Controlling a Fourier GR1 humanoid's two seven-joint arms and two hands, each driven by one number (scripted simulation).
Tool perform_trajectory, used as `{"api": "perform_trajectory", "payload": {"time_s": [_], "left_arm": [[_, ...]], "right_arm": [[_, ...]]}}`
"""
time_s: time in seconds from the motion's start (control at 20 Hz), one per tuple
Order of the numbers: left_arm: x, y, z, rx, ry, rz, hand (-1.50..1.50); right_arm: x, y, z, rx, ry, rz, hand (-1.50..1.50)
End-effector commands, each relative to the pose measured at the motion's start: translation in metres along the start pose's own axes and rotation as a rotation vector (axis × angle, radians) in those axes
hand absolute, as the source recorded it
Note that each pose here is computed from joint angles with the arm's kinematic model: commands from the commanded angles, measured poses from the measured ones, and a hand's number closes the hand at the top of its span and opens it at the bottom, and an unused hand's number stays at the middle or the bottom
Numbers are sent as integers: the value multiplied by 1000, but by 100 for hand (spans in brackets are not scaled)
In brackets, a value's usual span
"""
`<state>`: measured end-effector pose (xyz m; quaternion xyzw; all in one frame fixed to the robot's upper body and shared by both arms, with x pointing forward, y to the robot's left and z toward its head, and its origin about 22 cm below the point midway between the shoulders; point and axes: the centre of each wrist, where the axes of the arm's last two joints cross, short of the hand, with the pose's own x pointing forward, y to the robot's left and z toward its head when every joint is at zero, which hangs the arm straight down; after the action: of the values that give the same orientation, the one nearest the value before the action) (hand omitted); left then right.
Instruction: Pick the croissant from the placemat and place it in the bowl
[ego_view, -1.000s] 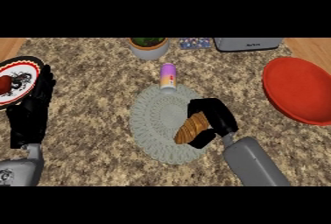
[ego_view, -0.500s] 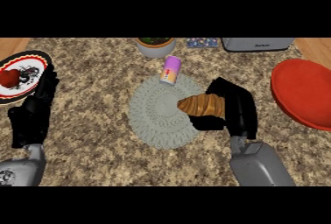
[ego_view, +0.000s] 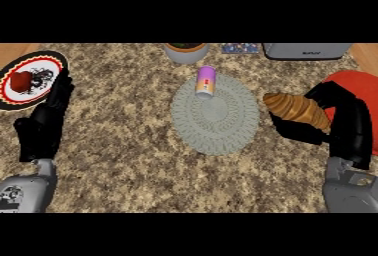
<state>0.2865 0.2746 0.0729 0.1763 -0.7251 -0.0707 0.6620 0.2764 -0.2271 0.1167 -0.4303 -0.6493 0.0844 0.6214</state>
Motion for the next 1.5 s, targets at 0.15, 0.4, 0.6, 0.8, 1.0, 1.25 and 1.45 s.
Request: {"api": "perform_trajectory", "payload": {"time_s": [0.15,0.4,0.6,0.8,1.0,1.25,1.45], "left_arm": [[6,-18,-9,-6,-2,8,0],[18,-6,-18,-14,-12,0,0],[11,-5,-2,-13,-21,10,0],[1,-10,-2,-38,-32,5,0],[4,-17,-9,-16,-36,-5,0],[10,-21,-7,-50,-32,8,0],[17,-16,-7,-46,-53,20,0]], "right_arm": [[-51,-54,-53,-132,12,-68,150],[-100,-68,-101,-230,43,95,150],[-144,-71,-97,-258,35,305,150],[-166,-84,-131,-299,76,352,150],[-185,-81,-143,-310,120,371,150],[-208,-90,-141,-201,228,202,-150],[-218,-101,-139,-169,180,80,-150]]}}
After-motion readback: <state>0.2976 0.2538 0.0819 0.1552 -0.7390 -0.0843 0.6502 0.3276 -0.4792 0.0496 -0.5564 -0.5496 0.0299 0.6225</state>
